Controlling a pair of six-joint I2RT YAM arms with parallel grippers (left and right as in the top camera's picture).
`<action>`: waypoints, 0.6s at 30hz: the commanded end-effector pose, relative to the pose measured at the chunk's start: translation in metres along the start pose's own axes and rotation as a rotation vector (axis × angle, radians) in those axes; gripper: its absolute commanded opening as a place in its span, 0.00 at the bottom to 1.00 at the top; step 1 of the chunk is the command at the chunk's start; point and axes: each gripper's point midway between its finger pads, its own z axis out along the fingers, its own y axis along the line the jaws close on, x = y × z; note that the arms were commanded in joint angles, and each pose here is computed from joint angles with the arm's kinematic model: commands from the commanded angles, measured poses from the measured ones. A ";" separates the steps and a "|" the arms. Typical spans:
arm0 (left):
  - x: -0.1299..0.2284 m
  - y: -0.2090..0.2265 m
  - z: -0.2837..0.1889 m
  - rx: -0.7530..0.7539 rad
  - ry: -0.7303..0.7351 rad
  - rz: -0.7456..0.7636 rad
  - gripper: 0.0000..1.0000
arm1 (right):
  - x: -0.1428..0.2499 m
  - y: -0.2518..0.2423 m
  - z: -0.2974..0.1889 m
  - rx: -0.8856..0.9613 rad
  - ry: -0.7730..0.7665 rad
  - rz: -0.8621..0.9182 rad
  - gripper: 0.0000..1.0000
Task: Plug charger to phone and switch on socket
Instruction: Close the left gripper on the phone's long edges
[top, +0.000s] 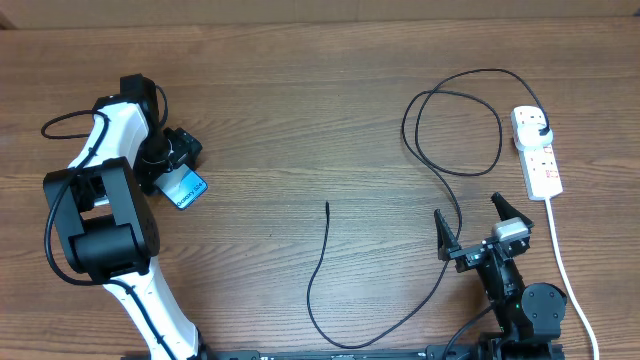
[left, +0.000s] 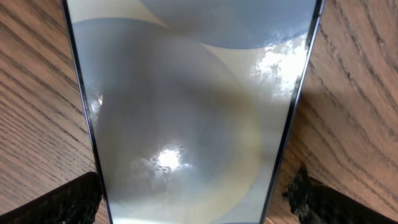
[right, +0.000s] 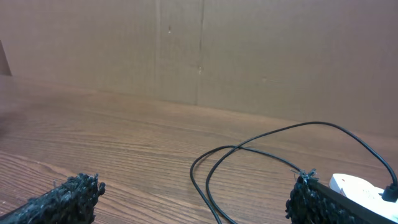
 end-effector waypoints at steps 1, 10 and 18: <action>0.014 0.014 0.016 -0.062 0.051 -0.002 1.00 | 0.002 0.000 0.000 0.001 -0.004 -0.003 1.00; 0.013 0.013 0.016 -0.059 0.047 -0.006 1.00 | 0.002 0.000 0.000 0.001 -0.004 -0.003 1.00; 0.014 0.014 0.016 -0.061 0.049 -0.007 1.00 | 0.002 0.000 0.000 0.001 -0.004 -0.003 1.00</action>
